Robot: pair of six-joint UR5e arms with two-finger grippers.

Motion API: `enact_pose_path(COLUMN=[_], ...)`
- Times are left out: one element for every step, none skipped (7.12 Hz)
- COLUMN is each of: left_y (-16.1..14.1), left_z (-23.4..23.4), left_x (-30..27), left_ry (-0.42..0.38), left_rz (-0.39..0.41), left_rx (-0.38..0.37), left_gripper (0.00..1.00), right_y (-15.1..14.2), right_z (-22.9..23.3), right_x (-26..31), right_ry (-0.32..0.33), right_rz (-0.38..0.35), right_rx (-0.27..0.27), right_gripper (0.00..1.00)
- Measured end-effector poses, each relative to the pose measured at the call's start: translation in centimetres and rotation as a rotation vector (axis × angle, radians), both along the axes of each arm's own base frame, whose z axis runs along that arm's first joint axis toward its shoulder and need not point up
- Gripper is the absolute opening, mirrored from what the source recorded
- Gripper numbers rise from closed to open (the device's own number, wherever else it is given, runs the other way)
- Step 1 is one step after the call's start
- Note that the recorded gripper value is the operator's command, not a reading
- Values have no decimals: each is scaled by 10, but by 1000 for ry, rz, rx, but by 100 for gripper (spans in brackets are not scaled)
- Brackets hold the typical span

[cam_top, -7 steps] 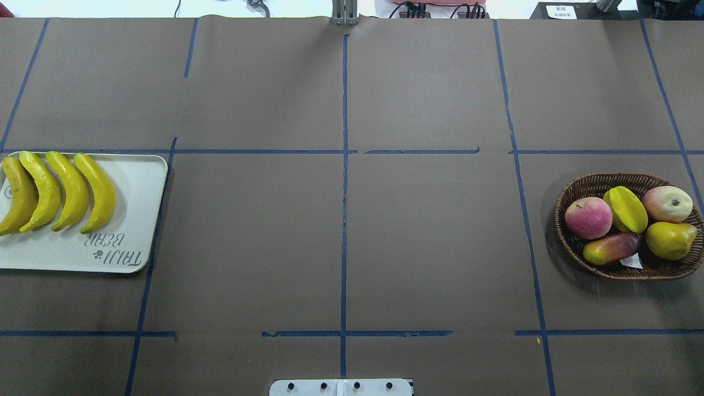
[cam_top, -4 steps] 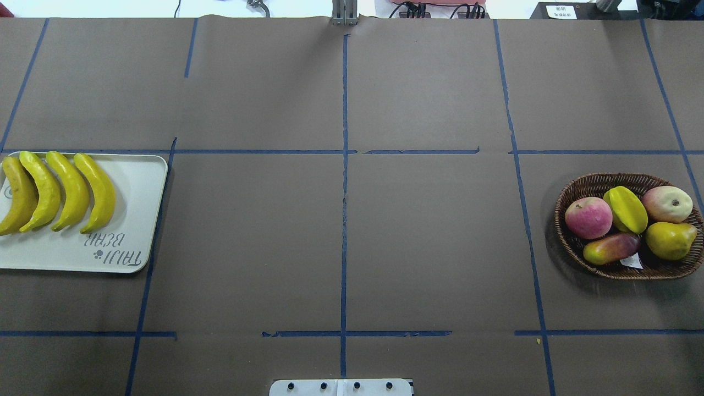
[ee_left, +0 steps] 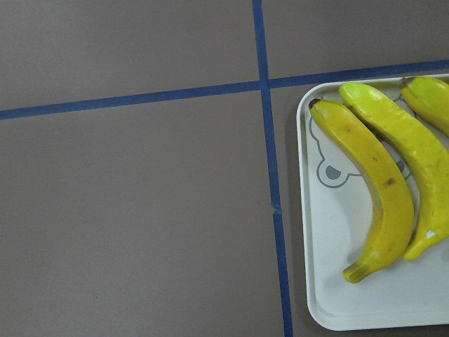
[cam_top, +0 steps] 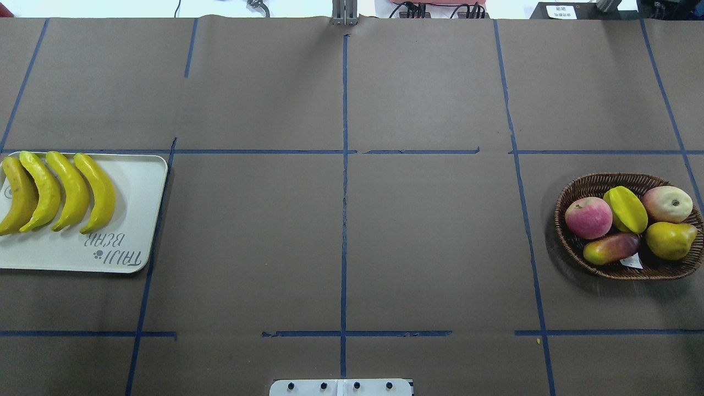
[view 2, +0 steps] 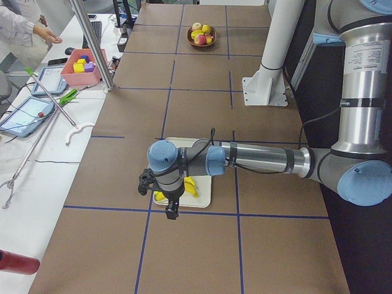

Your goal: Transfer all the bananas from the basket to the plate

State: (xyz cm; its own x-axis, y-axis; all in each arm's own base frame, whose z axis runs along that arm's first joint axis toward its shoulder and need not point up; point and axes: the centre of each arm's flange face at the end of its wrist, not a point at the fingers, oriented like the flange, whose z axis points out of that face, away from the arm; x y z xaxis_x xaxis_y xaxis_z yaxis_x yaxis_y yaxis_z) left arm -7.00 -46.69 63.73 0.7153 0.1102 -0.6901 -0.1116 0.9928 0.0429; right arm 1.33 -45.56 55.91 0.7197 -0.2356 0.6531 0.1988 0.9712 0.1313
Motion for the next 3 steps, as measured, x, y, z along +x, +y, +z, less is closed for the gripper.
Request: enact_pose_path(left_y=[0,0,1], left_z=[0,0,1], left_x=[0,0,0], left_ry=[0,0,0], left_rz=[0,0,0], left_rx=[0,-1,-2], left_gripper=[100,100,100], right_y=[5,13,20], right_z=[6,13,19], right_x=[1,6,15], right_ry=[1,2,3], right_rz=[0,9,28], right_rx=[-13,-29,-41], right_gripper=[99,99,99])
